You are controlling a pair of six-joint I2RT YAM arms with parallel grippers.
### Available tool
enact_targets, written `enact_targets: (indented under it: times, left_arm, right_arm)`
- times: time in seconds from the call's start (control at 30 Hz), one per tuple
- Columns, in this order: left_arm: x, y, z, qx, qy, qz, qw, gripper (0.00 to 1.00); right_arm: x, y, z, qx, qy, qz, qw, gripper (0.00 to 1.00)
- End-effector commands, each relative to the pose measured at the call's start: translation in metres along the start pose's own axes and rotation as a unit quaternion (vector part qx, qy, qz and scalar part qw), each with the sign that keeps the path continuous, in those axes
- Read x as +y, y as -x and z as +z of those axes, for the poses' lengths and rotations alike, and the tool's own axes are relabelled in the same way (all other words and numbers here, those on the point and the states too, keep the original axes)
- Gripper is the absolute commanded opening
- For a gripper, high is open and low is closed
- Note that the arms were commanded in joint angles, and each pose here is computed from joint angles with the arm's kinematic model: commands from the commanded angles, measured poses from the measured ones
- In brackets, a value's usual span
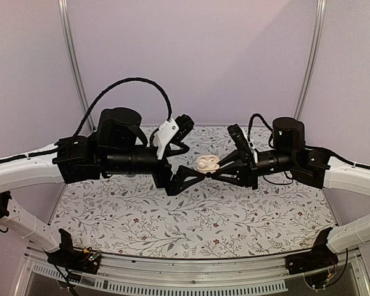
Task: Insert the wireless bluetooth earbuds into the charging case
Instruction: Adjust the left earbud in the left side groove of the charging case.
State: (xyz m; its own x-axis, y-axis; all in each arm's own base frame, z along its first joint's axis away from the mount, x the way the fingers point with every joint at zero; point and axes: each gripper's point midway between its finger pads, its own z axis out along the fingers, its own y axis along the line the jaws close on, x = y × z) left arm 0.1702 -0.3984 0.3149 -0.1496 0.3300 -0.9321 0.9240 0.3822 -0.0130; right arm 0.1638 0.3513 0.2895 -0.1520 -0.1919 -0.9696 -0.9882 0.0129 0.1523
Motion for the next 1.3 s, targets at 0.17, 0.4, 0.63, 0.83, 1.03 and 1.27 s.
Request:
enact_targets:
  times: [0.17,0.4,0.63,0.83,1.03,1.27]
  left_arm:
    - [0.009,0.013,0.003,-0.02,-0.016,-0.046,0.999,1.0]
    - [0.021,0.014,0.005,-0.024,-0.007,-0.065,0.998,0.99]
    - [0.025,0.009,0.009,-0.017,-0.006,-0.072,0.997,0.96]
    - [0.027,0.006,0.011,-0.012,-0.003,-0.073,0.997,0.94]
    - [0.029,0.002,0.013,-0.005,0.0,-0.077,0.997,0.94]
    - [0.044,0.009,0.011,-0.01,0.041,-0.095,0.995,0.97]
  right_arm:
    - [0.007,0.006,0.003,0.001,0.021,-0.011,1.0,0.0]
    - [0.01,0.007,0.003,0.001,0.025,-0.015,1.0,0.0]
    - [0.012,0.009,0.002,0.0,0.027,-0.017,0.999,0.0]
    - [0.012,0.011,0.001,-0.003,0.024,-0.019,1.0,0.0]
    - [0.013,0.015,-0.001,-0.01,0.02,-0.023,0.999,0.0]
    - [0.013,0.017,-0.003,-0.014,0.018,-0.023,0.999,0.0]
